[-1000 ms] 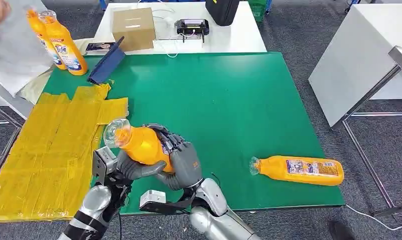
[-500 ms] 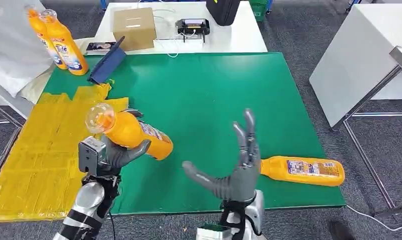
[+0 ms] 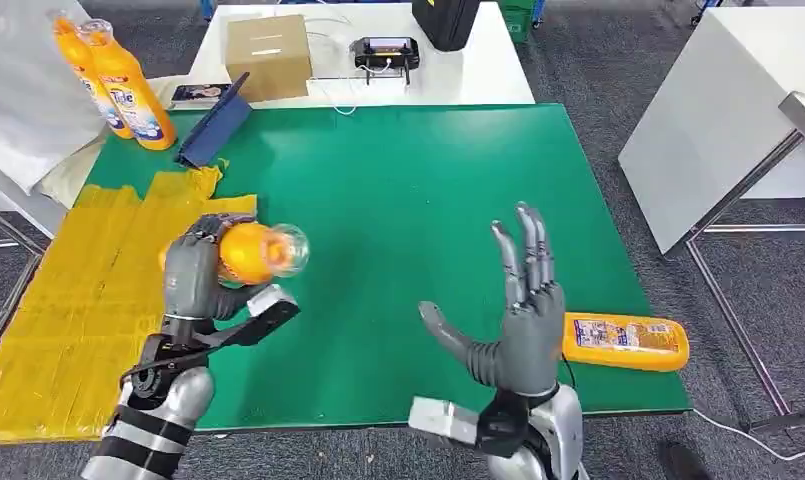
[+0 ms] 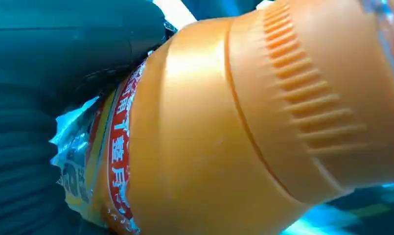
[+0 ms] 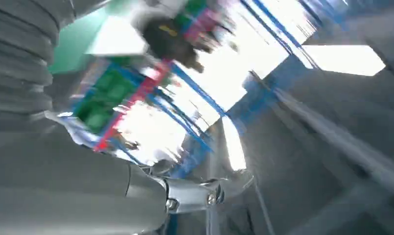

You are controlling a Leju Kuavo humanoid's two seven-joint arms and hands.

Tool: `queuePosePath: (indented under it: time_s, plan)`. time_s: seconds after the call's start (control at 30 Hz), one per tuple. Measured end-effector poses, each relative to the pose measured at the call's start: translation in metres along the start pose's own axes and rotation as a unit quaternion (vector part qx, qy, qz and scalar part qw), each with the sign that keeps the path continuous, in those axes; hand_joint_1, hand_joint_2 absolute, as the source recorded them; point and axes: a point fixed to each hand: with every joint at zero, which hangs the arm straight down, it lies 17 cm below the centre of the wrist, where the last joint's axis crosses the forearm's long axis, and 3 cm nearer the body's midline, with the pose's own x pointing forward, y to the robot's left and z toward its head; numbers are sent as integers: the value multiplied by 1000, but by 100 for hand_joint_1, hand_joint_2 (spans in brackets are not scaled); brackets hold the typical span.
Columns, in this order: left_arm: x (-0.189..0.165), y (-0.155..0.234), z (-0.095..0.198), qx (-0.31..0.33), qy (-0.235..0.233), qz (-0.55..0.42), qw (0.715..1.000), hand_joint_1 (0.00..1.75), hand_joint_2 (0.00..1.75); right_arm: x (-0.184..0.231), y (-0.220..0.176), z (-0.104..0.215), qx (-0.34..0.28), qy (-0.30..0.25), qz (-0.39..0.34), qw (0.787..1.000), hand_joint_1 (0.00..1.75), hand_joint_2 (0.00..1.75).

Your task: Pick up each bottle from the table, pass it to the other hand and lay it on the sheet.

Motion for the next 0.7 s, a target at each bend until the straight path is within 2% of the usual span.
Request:
queuePosePath:
  time_s: [0.07, 0.1, 0.17, 0.27, 0.43, 0.47, 0.5, 0.6, 0.63, 0.7]
  plan:
    - [-23, -30, 6, -47, -7, -146, 988, 175, 175, -25, 32, 10, 84, 26, 39, 995, 0, 175]
    - [-41, -46, 9, -76, 7, -166, 983, 175, 175, -40, 45, 18, 119, 38, 59, 990, 0, 175]
    - [-68, -74, 16, -121, 21, -182, 976, 175, 175, -63, 61, 30, 164, 53, 91, 981, 0, 175]
    - [-99, -103, 30, -169, 28, -208, 963, 175, 175, -90, 71, 45, 198, 62, 123, 970, 0, 175]
    - [-140, -130, 42, -227, 50, -243, 942, 175, 175, -132, 78, 72, 249, 96, 172, 948, 0, 175]
    - [-147, -130, 40, -228, 56, -244, 941, 134, 175, -138, 77, 76, 253, 100, 177, 946, 0, 175]
    - [-157, -131, 41, -229, 63, -247, 940, 2, 175, -144, 75, 81, 257, 104, 182, 943, 0, 175]
    - [-174, -129, 42, -220, 76, -250, 940, 0, 175, -161, 69, 94, 269, 117, 197, 936, 0, 175]
    - [-178, -127, 43, -212, 82, -241, 943, 0, 0, -167, 66, 98, 271, 121, 202, 933, 0, 175]
    - [-182, -129, 48, -209, 91, -190, 955, 0, 0, -181, 58, 110, 277, 138, 219, 925, 0, 175]
